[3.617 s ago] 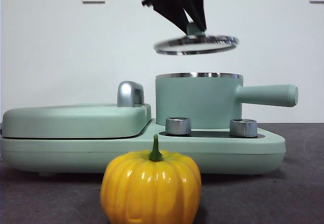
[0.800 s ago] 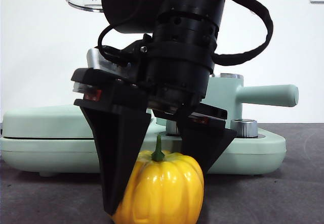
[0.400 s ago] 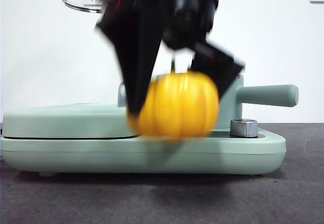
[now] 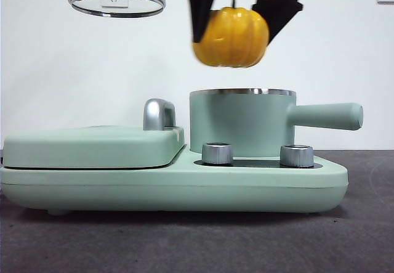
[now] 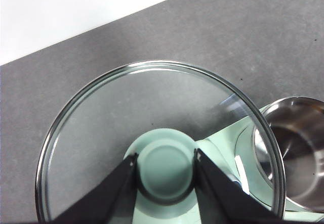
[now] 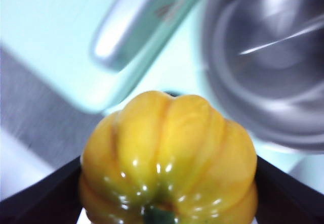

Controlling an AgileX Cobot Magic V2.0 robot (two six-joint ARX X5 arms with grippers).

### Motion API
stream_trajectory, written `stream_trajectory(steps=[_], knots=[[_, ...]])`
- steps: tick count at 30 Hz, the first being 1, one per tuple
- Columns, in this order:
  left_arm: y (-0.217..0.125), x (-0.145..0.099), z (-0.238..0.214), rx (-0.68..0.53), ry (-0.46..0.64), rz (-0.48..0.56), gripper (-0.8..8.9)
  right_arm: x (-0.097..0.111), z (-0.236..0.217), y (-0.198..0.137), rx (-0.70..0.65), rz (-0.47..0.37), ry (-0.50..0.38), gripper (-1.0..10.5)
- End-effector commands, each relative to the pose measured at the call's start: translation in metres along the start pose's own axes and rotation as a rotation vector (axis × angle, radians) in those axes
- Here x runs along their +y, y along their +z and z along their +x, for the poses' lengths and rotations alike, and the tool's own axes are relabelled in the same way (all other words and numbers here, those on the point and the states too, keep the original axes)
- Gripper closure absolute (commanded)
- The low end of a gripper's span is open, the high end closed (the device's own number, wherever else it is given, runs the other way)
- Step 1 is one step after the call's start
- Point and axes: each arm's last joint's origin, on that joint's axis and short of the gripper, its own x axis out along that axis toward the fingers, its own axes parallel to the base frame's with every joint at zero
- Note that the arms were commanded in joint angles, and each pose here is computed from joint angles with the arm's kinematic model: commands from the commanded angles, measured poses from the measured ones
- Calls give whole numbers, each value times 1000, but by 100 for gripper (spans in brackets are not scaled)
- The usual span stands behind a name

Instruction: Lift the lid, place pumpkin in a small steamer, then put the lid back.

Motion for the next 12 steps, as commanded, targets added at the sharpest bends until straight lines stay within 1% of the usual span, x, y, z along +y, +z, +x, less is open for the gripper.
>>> stream_trajectory(steps=[1, 4, 7, 12], knots=[[5, 1, -5, -43, 6, -5, 765, -16, 4, 11, 2, 24, -20, 637], [5, 1, -5, -43, 6, -6, 765, -38, 6, 22, -40, 64, -28, 637], [5, 1, -5, -42, 6, -5, 765, -55, 14, 30, -53, 98, -37, 637], [5, 1, -5, -38, 6, -6, 765, -69, 34, 44, -90, 105, -40, 637]])
